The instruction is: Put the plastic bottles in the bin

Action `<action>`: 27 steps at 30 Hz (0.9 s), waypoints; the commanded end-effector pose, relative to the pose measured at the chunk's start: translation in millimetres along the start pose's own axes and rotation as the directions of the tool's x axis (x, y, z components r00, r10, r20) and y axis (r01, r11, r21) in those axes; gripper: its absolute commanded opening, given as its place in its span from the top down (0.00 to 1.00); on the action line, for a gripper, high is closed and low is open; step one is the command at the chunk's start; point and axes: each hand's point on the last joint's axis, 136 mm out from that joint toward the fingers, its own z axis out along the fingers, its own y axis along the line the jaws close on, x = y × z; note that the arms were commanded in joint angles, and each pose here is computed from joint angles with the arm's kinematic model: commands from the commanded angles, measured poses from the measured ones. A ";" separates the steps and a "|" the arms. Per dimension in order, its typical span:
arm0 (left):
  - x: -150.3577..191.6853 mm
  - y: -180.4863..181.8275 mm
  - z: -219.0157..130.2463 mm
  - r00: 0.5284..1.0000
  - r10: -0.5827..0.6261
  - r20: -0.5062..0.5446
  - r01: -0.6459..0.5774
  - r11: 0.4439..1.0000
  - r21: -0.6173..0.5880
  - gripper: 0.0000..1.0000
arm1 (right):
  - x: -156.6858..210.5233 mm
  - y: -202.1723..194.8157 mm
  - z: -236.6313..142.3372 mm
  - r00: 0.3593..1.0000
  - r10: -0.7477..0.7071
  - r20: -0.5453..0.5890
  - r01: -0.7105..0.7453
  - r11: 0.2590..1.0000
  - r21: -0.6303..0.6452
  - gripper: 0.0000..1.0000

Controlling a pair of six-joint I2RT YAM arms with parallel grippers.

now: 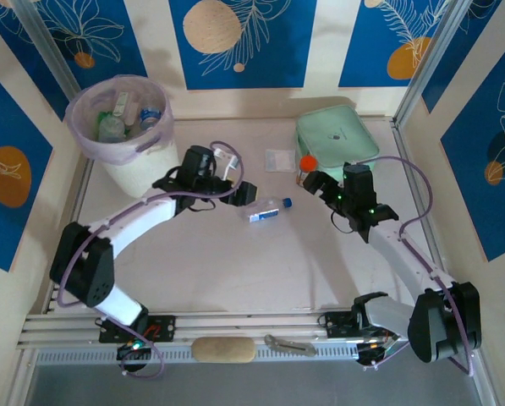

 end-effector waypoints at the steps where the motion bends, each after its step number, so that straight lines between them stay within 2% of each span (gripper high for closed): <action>1: -2.3 -19.6 21.3 0.990 0.137 -0.033 -0.134 0.988 0.079 0.00 | 5.2 -21.6 -7.6 0.997 0.081 0.007 -0.082 0.995 0.050 0.01; 6: 14.5 -11.6 60.3 0.969 0.178 -0.174 -0.163 0.982 0.097 0.00 | 5.7 -36.3 -17.6 0.993 0.114 0.024 -0.115 0.992 0.047 0.01; 13: 34.6 -6.6 94.9 0.926 0.237 -0.295 -0.211 0.970 0.119 0.00 | 4.5 -50.8 -28.8 0.988 0.144 0.053 -0.147 0.988 0.048 0.01; 27: 89.9 6.3 123.5 0.773 0.377 -0.511 -0.401 0.914 0.068 0.01 | 6.7 -51.7 -26.8 0.985 0.167 0.040 -0.168 0.986 0.012 0.01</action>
